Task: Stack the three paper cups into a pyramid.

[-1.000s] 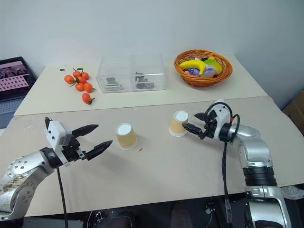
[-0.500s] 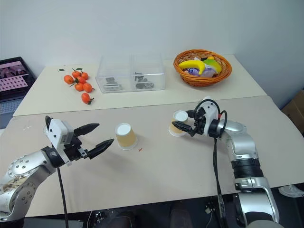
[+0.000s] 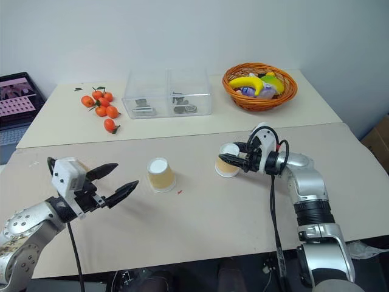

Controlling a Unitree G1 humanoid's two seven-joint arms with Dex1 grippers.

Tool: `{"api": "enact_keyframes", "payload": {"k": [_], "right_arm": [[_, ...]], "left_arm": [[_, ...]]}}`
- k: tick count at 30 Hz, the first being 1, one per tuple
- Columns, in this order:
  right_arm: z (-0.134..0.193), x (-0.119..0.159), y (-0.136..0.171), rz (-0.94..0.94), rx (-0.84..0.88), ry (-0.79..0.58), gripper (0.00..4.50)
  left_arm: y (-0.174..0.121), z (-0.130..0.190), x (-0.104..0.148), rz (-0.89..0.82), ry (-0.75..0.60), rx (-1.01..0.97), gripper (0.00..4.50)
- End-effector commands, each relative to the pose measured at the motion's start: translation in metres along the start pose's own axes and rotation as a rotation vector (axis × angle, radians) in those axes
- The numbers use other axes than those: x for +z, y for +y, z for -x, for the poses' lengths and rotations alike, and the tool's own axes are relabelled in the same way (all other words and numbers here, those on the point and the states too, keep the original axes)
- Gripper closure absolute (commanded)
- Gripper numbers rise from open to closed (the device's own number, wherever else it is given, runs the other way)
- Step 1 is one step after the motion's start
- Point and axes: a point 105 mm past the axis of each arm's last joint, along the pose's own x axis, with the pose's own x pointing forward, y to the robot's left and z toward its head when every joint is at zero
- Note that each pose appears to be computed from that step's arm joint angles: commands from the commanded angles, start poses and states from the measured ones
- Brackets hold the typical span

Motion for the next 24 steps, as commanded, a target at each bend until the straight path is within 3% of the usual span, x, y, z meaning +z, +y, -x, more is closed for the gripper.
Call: {"api": "enact_keyframes", "payload": {"k": [1,10,24], "right_arm": [[-0.017,0.017,0.037,0.062,0.202,-0.023,1.80],[-0.040,0.015,0.046,0.087,0.315,0.011,1.80],[-0.061,0.014,0.048,0.094,0.354,0.000,1.80]], "left_arm": [[0.003,0.005,0.007,-0.003,-0.038,0.032,0.00],[0.000,0.012,0.006,0.020,-0.048,0.080,0.00],[-0.007,0.012,0.007,0.031,-0.053,0.090,0.00]]}}
